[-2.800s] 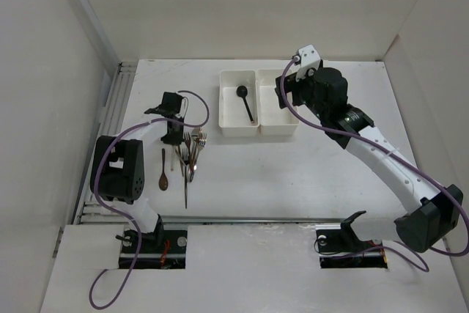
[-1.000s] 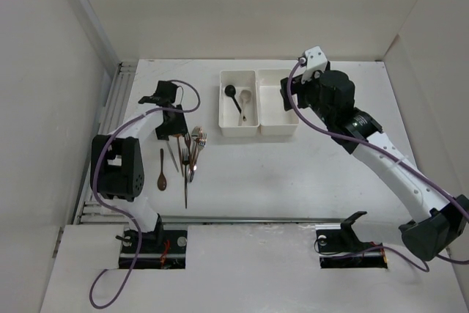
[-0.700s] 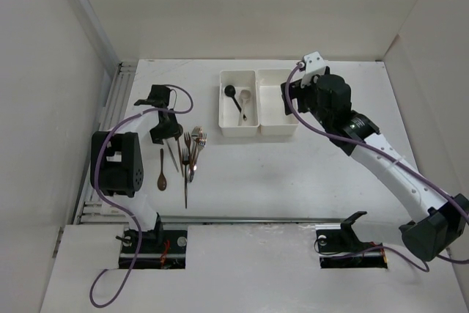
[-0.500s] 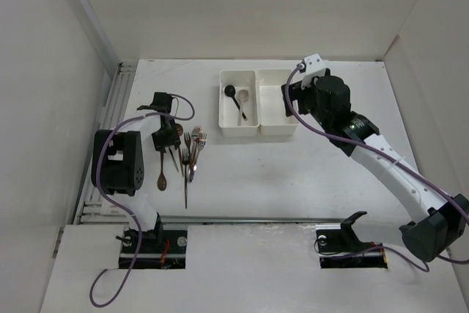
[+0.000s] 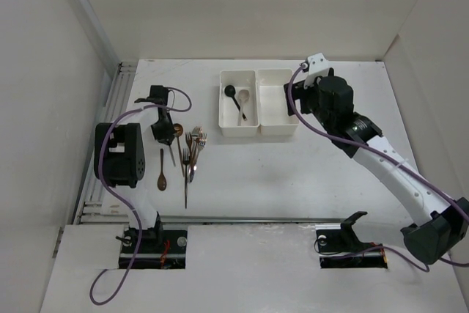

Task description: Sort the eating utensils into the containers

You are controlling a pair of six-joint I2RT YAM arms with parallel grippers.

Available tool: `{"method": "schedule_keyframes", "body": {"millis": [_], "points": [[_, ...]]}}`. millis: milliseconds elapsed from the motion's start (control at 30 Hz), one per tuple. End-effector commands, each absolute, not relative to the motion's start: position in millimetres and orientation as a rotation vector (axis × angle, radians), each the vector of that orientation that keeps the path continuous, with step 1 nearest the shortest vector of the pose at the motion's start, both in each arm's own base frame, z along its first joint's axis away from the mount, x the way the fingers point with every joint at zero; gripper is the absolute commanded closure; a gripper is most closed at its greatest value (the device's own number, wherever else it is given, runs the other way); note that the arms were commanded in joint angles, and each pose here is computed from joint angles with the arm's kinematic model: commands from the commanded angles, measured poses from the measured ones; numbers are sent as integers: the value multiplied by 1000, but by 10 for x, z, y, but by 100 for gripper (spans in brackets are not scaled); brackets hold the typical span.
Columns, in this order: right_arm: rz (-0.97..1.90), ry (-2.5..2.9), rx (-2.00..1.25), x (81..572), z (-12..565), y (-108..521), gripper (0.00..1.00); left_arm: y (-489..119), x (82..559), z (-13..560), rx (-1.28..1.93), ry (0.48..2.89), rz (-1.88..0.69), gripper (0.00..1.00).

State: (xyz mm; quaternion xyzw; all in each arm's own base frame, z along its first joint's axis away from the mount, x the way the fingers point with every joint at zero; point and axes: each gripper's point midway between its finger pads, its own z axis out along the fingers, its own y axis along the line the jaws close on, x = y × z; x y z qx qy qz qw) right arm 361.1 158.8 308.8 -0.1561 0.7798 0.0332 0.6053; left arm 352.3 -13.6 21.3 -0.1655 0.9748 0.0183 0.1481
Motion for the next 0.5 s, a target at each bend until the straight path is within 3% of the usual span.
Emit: {"method": "schedule_keyframes", "body": {"millis": [0, 200, 267, 367, 467], "points": [[90, 1726, -323, 3554, 3430, 1549, 8, -166, 3709, 536, -516, 2754, -21, 100], [101, 1716, -325, 3570, 3489, 1577, 8, -288, 4418, 1722, -461, 2459, -177, 100], [109, 1755, -292, 3605, 3340, 1554, 8, -599, 4626, 2228, -356, 2314, -245, 100], [139, 1829, -159, 3732, 3015, 1266, 7, -1147, 4805, 2555, -175, 2199, -363, 100], [213, 1823, 52, 3725, 2854, 831, 7, -1744, 4867, 2529, -17, 2208, -570, 100]]}}
